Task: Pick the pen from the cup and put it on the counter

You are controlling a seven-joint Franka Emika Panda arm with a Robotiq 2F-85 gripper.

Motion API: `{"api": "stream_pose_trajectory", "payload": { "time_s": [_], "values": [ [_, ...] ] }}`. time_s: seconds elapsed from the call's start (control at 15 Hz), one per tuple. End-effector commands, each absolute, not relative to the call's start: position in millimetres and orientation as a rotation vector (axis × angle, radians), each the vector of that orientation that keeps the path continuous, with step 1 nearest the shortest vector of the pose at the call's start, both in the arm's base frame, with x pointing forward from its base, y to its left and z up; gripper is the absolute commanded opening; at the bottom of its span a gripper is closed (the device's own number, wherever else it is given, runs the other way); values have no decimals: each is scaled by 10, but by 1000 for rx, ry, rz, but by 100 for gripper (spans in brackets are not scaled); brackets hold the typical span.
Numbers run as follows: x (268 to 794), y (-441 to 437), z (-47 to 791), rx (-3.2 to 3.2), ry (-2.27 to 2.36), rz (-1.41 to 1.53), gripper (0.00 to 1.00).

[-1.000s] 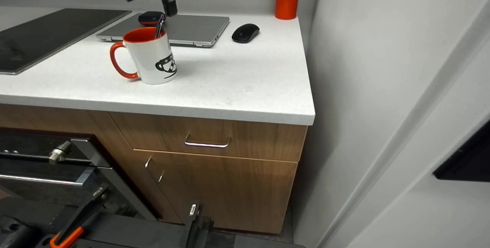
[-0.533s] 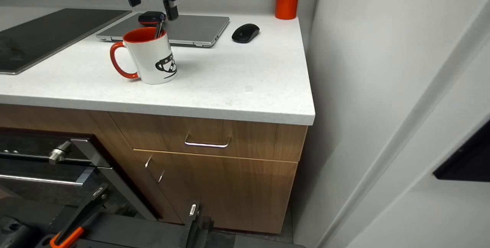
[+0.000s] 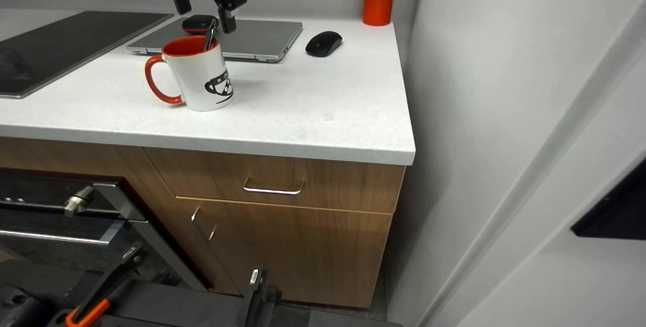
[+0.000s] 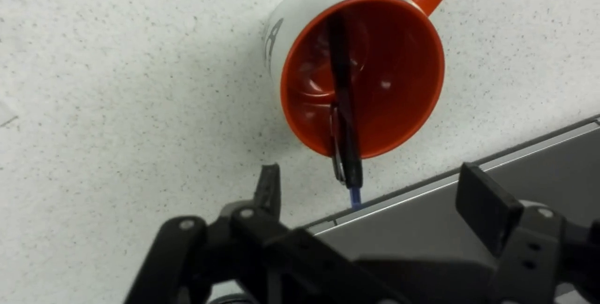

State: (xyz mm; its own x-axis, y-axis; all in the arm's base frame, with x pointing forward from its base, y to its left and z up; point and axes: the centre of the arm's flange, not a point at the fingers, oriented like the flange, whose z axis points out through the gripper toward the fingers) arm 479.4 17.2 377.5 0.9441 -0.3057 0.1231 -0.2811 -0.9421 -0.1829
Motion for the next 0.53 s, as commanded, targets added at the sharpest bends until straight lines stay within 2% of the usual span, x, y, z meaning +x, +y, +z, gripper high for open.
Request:
{"api": "stream_pose_trajectory", "payload": {
  "time_s": [0.0,0.47],
  "values": [
    [4933,191,3743,-2893,449,-234,65],
    [4963,179,3709,-2887,457,-227,10]
  ]
}}
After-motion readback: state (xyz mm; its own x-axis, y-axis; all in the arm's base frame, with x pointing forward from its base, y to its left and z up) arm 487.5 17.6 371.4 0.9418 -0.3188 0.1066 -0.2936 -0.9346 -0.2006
